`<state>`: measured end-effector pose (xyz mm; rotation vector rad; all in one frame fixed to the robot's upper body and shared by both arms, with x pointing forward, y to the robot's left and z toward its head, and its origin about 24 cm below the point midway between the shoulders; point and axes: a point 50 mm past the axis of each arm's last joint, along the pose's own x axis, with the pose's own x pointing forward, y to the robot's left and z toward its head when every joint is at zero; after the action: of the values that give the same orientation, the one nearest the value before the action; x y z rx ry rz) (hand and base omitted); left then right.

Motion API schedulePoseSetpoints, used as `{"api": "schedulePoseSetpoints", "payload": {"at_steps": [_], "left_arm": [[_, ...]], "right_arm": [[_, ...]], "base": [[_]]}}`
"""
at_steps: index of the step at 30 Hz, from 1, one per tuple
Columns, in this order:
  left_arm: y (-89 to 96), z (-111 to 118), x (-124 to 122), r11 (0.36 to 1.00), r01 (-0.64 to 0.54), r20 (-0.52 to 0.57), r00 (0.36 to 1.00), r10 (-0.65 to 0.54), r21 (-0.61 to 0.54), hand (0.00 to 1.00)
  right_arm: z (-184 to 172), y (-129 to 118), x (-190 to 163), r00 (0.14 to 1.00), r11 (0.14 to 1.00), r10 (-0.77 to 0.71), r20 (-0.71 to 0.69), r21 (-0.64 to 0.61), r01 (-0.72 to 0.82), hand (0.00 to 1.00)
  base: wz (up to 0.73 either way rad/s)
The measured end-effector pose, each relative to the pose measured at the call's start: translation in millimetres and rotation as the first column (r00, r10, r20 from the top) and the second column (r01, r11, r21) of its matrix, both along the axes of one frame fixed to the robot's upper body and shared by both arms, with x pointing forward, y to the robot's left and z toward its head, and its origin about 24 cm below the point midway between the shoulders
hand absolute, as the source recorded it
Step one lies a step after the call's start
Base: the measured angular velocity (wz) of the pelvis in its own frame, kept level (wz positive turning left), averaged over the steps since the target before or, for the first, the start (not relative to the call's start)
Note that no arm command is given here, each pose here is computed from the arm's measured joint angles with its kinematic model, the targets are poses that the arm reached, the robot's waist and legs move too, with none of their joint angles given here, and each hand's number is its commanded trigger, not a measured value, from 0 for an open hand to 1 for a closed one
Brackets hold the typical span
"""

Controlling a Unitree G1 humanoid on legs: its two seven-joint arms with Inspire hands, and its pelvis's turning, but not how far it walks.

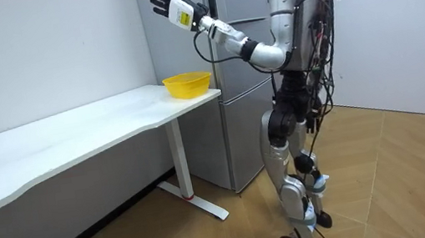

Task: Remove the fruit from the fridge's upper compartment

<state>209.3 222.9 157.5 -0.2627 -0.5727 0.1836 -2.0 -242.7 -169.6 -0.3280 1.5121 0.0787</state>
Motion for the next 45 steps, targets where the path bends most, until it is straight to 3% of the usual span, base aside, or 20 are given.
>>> {"api": "schedulePoseSetpoints", "payload": {"at_steps": [14,23,45], "left_arm": [[-36.7,13.3,18.7,0.931,0.341,0.017,0.938,-0.346,0.131,0.0],[-53.4,6.8,20.9,0.838,0.502,-0.075,0.864,-0.499,0.214,0.0],[-86.4,-0.5,19.7,0.705,0.657,-0.143,0.751,-0.645,0.266,0.0]], "right_arm": [[0.2,-2.1,-5.6,0.999,1.0,-0.006,-0.048,-0.018,0.005,0.0],[0.4,-4.3,0.8,0.998,1.0,-0.009,-0.06,-0.013,0.008,0.0],[1.1,-4.9,21.5,0.996,0.997,0.076,-0.048,-0.011,-0.076,0.0]], "base": [[0.0],[-0.07],[-0.03]]}}
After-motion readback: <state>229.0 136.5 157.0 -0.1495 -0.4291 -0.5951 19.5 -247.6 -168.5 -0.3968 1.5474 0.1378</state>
